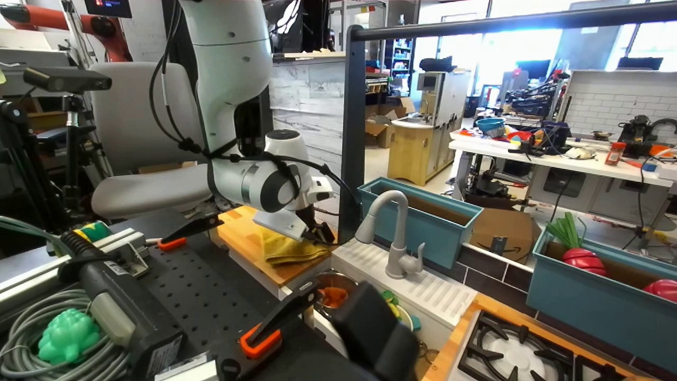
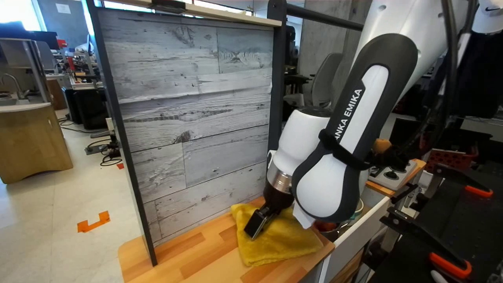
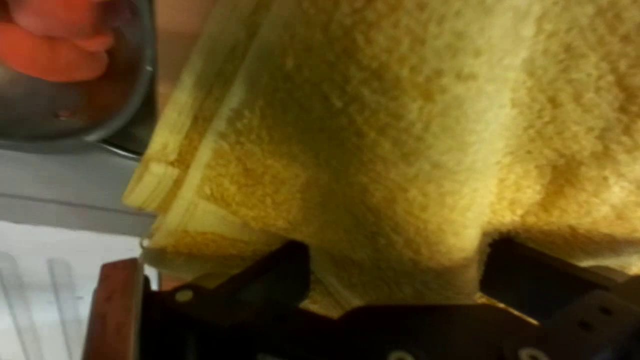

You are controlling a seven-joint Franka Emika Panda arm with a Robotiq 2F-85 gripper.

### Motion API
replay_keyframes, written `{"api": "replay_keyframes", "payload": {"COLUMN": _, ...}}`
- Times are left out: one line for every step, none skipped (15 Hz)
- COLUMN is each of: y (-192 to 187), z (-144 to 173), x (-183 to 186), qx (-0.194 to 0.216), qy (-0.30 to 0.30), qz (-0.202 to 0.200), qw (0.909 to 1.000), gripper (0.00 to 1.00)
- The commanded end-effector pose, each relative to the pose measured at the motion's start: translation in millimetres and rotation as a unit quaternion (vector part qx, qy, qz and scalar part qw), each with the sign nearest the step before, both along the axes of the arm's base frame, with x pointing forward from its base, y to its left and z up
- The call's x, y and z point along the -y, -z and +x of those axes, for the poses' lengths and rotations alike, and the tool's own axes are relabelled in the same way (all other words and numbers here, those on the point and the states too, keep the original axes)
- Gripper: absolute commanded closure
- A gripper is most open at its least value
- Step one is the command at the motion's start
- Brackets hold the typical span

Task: Pick the objects on the counter and the stove and put them in the pots in the sink, then wipe the counter with the cloth

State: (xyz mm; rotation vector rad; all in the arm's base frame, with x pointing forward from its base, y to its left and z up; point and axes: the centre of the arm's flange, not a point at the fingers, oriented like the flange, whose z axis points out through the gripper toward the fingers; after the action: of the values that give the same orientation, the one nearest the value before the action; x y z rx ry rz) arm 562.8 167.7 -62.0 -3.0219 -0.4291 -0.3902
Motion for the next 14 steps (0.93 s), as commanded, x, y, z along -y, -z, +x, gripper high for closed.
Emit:
{"api": "replay_keyframes", "payload": {"y": 13.1, "z": -10.8, "x": -19.6, "qx": -0.011, "qy": -0.037, "qz": 0.010, "qw": 0.9992, "gripper": 0.00}}
{"api": "replay_keyframes", "payload": {"y": 14.8, "z": -6.9, "x": -44.2, "qx": -0.009, "qy": -0.056, "qz": 0.017, "qw": 0.9983, "gripper": 0.00}}
{"api": "replay_keyframes", "payload": {"y": 16.4, "z": -5.2, "x": -74.9, "qx": -0.007, "qy": -0.073, "qz": 0.021, "qw": 0.9971, "gripper": 0.00}}
{"api": "replay_keyframes", "payload": {"y": 17.7, "z": -4.9, "x": -99.3, "qx": -0.016, "qy": -0.083, "qz": 0.025, "qw": 0.9961, "gripper": 0.00}}
{"api": "replay_keyframes", "payload": {"y": 18.8, "z": -5.6, "x": -123.0, "qx": -0.015, "qy": -0.094, "qz": 0.027, "qw": 0.9951, "gripper": 0.00}}
{"api": "replay_keyframes", "payload": {"y": 20.5, "z": -6.3, "x": -148.8, "qx": -0.017, "qy": -0.107, "qz": 0.026, "qw": 0.9937, "gripper": 0.00}}
{"api": "replay_keyframes", "payload": {"y": 21.8, "z": -6.5, "x": -169.2, "qx": -0.022, "qy": -0.115, "qz": 0.028, "qw": 0.9927, "gripper": 0.00}}
{"api": "replay_keyframes", "payload": {"y": 21.0, "z": -5.2, "x": -179.2, "qx": -0.025, "qy": -0.118, "qz": 0.029, "qw": 0.9922, "gripper": 0.00}}
{"api": "replay_keyframes", "payload": {"y": 17.8, "z": -2.7, "x": -180.4, "qx": -0.022, "qy": -0.120, "qz": 0.023, "qw": 0.9923, "gripper": 0.00}}
{"api": "replay_keyframes", "payload": {"y": 13.3, "z": -0.8, "x": -171.6, "qx": -0.024, "qy": -0.113, "qz": 0.023, "qw": 0.9930, "gripper": 0.00}}
{"api": "replay_keyframes", "payload": {"y": 8.9, "z": -0.4, "x": -147.9, "qx": -0.024, "qy": -0.099, "qz": 0.019, "qw": 0.9946, "gripper": 0.00}}
{"api": "replay_keyframes", "payload": {"y": 7.1, "z": -0.3, "x": -125.6, "qx": -0.028, "qy": -0.081, "qz": 0.020, "qw": 0.9961, "gripper": 0.00}}
{"api": "replay_keyframes", "payload": {"y": 6.1, "z": -1.4, "x": -91.7, "qx": -0.025, "qy": -0.054, "qz": 0.015, "qw": 0.9981, "gripper": 0.00}}
{"api": "replay_keyframes", "payload": {"y": 4.3, "z": -0.6, "x": -72.4, "qx": -0.026, "qy": -0.029, "qz": 0.014, "qw": 0.9991, "gripper": 0.00}}
